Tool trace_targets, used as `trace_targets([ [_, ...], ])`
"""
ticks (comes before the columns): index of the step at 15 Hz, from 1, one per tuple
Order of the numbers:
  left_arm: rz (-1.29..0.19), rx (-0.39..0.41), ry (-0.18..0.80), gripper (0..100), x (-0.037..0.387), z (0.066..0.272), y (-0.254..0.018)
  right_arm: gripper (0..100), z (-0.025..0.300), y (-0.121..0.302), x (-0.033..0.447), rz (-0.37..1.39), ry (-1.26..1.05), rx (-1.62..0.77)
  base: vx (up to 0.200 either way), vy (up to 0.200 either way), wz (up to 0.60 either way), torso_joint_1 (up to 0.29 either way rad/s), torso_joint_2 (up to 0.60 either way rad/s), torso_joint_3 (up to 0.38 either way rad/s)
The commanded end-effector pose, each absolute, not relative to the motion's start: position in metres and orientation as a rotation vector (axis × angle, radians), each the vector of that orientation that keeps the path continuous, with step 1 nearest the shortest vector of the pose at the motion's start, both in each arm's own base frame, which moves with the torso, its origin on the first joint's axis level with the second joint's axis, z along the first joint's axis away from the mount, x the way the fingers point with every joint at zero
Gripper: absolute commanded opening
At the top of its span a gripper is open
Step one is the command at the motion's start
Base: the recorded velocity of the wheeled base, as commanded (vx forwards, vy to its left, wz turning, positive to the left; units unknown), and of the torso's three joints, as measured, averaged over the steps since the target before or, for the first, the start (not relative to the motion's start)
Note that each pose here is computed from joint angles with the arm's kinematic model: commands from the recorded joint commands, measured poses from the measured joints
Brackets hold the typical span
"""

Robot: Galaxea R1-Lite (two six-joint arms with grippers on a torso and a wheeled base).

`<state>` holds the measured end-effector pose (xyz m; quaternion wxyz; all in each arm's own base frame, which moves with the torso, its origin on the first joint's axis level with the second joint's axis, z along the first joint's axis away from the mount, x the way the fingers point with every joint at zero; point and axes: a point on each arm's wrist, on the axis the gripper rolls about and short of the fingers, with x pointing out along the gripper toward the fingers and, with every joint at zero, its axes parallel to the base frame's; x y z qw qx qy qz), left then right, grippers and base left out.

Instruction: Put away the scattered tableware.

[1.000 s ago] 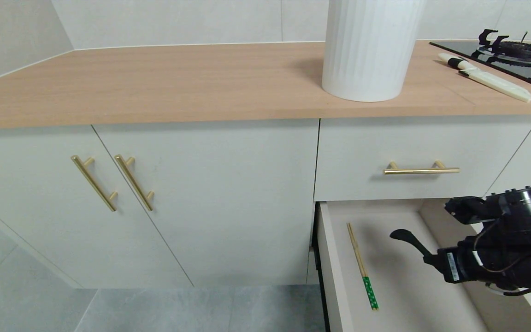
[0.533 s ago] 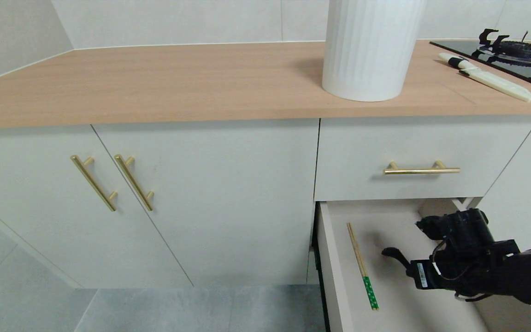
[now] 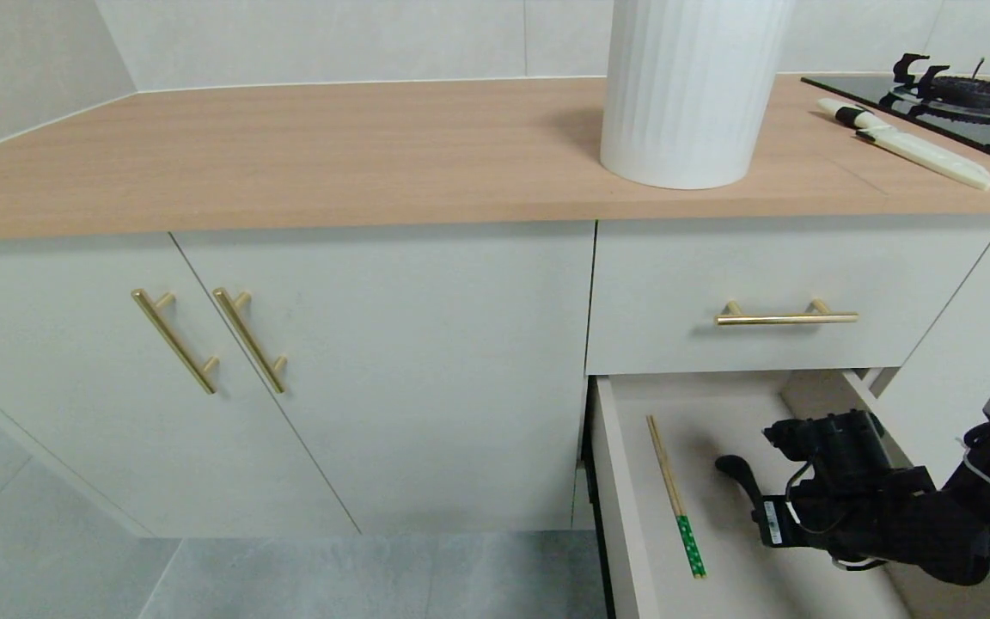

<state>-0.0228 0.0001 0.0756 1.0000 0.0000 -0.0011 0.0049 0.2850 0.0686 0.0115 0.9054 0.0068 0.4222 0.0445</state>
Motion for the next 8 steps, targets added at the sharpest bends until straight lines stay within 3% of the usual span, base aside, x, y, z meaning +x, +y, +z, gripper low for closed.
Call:
trace_targets([
  [1,0.011,0.0,-0.002,100,-0.0228,0.0756,0.0001,0,0.008,0.0686,0.2841,0.09,0.885,0.011,0.0,0.0,0.0,0.0,0.0,0.0],
  [3,0.011,0.0,-0.002,100,-0.0228,0.0756,0.0001,0,0.0081,0.0682,0.2843,0.087,0.883,0.011,0.0,0.0,0.0,0.0,0.0,0.0],
  [4,0.011,0.0,-0.002,100,-0.0228,0.0756,0.0001,100,0.0081,0.0685,0.2842,0.085,0.882,0.008,0.0,0.0,0.0,0.0,0.0,0.0],
  [8,0.011,0.0,-0.002,100,-0.0228,0.0756,0.0001,100,0.0115,0.0684,0.2837,0.086,0.872,0.01,0.0,0.0,0.0,0.0,0.0,0.0],
])
